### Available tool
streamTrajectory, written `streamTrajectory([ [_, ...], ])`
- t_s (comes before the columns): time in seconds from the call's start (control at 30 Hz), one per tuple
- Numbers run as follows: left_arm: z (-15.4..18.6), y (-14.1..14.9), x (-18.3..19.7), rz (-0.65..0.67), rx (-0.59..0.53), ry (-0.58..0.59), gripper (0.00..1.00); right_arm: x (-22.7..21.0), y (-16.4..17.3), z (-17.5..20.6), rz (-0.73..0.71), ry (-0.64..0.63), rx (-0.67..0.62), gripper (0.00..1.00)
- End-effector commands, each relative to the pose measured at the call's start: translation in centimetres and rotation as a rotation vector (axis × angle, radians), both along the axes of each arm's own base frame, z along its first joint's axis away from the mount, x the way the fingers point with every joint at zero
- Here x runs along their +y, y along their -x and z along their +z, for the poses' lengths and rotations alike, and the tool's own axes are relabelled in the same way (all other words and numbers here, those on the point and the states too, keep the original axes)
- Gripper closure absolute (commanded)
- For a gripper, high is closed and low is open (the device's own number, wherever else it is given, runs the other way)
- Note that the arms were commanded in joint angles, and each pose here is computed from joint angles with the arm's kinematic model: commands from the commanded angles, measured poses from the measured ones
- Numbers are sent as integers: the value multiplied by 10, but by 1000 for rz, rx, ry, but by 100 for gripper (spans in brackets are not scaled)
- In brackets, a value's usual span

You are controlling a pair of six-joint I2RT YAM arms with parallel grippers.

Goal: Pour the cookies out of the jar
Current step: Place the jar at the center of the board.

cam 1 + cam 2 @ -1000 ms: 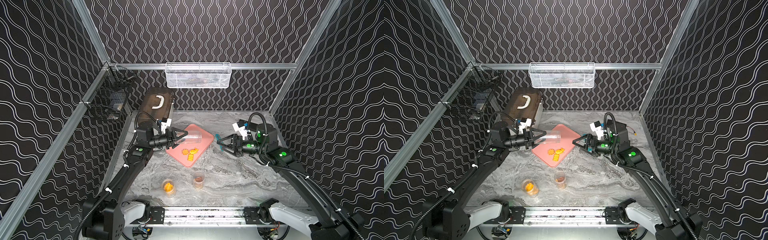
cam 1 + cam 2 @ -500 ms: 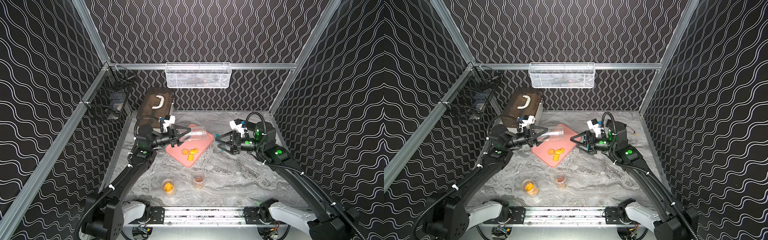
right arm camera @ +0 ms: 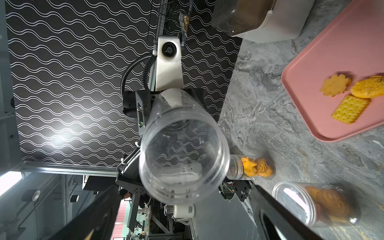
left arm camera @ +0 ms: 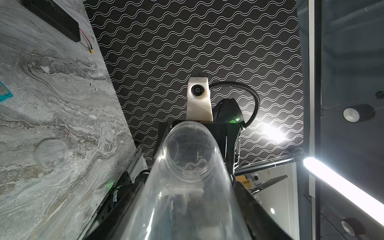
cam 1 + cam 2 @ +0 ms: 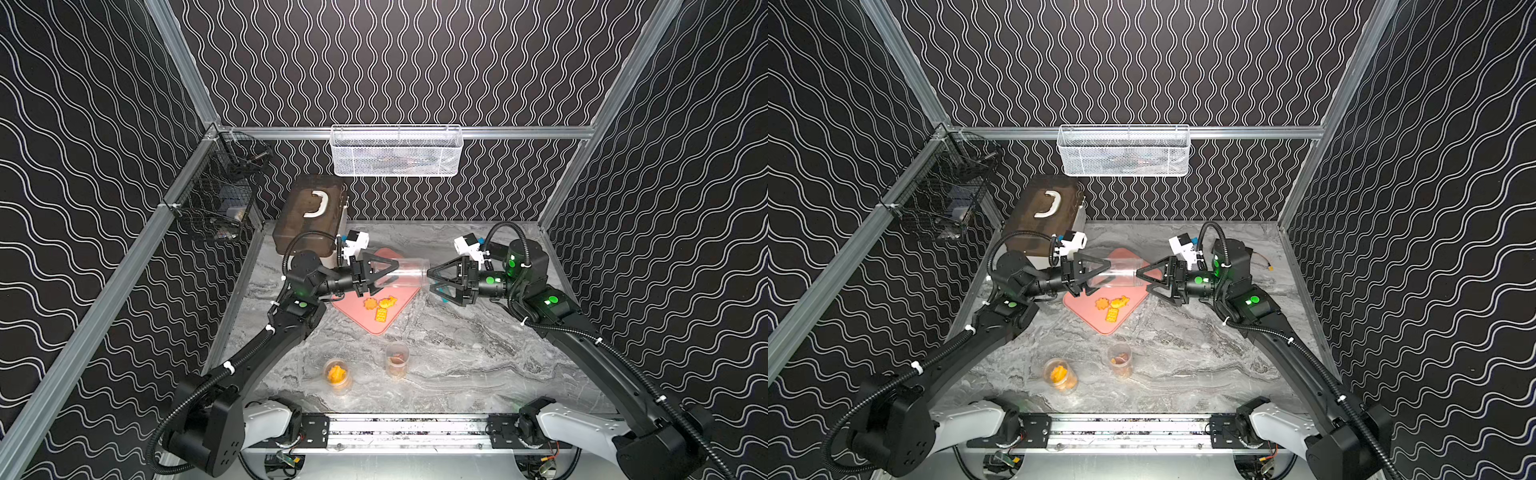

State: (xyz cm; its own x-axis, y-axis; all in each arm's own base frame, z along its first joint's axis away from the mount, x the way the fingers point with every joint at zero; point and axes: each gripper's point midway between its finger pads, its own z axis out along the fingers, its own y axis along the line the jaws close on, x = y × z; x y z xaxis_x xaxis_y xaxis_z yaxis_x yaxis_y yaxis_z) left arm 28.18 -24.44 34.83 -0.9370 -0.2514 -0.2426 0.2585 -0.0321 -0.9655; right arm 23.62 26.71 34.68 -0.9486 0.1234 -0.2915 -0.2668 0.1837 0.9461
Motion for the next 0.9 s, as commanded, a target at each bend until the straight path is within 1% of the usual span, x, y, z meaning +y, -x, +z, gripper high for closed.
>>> streamTrajectory([
  [0.0,13,3,-4,-10,-47,29,66,1,-1,15,5,-35,-39,0],
  [0.17,11,6,-13,-27,-51,30,66,3,-3,17,4,-43,-31,4],
  [0.2,11,7,-15,-31,-49,30,66,9,4,17,31,-48,-28,5],
  [0.43,9,12,-24,-54,-55,20,66,14,6,19,43,-61,-23,10],
  [0.87,7,15,-28,-71,-55,10,67,13,7,15,37,-56,-22,22],
])
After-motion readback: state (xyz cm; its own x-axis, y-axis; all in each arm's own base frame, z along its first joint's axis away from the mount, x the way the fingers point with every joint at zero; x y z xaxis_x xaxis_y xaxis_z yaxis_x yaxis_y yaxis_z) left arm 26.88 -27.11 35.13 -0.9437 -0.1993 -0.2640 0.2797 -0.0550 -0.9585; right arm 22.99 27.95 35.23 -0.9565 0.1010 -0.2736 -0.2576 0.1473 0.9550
